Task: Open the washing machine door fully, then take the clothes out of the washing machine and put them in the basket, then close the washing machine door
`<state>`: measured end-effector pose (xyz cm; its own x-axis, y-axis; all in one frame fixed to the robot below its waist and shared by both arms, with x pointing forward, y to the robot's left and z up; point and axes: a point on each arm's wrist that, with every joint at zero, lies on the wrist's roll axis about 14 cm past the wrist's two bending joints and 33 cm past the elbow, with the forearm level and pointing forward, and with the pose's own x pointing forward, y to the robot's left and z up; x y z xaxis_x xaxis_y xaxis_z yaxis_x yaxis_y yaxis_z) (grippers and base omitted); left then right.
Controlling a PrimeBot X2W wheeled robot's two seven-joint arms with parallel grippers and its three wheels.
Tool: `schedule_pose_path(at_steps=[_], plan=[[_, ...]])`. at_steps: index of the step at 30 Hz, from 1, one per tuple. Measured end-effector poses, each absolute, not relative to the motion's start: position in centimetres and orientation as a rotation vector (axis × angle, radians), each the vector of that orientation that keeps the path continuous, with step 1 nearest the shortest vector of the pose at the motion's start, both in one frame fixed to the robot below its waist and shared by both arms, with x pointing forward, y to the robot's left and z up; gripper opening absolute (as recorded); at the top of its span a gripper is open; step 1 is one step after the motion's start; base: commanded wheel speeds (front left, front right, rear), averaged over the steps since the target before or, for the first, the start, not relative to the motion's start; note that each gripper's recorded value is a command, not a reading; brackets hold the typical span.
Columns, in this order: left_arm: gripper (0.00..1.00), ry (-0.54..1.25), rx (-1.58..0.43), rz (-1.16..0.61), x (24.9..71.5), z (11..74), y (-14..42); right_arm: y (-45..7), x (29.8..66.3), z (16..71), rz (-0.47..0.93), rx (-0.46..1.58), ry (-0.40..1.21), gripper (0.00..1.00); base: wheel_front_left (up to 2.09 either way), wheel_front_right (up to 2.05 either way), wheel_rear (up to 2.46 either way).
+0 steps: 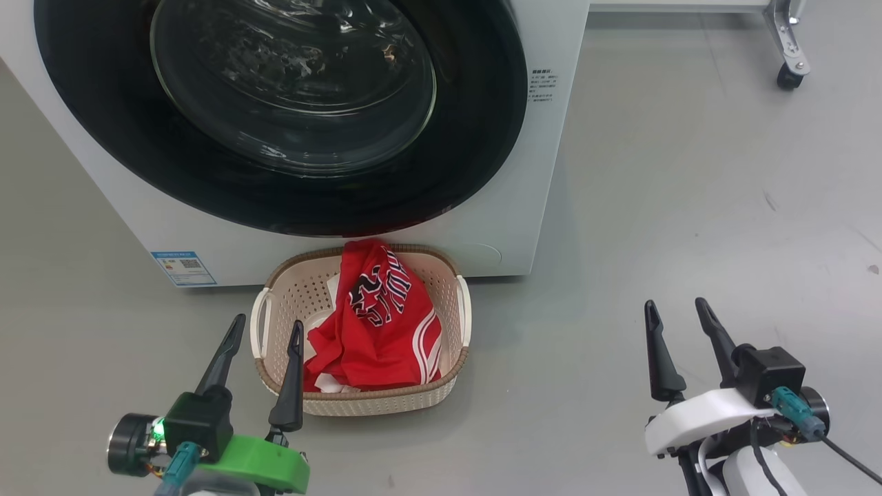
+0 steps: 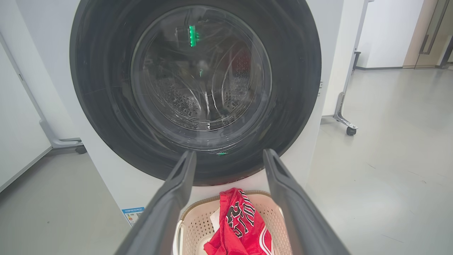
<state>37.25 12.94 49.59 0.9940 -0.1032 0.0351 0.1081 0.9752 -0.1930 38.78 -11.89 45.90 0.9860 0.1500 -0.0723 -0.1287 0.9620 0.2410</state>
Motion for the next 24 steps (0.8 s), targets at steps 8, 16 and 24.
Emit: schedule_pose_path(at_steps=[8, 16, 24], plan=[[1.00, -0.030, -0.193, -0.115, 36.8, 49.8, 12.8, -11.5, 37.4, 46.3, 0.146, 0.246, 0.079, 1.00, 0.00, 0.00, 0.00], [1.00, -0.030, -0.192, -0.120, 36.6, 49.8, 12.7, -11.7, 36.7, 46.7, 0.136, 0.250, 0.069, 1.00, 0.00, 0.00, 0.00], [1.00, -0.027, -0.196, -0.123, 36.5, 49.8, 12.6, -11.8, 36.4, 47.0, 0.122, 0.252, 0.059, 1.00, 0.00, 0.00, 0.00]])
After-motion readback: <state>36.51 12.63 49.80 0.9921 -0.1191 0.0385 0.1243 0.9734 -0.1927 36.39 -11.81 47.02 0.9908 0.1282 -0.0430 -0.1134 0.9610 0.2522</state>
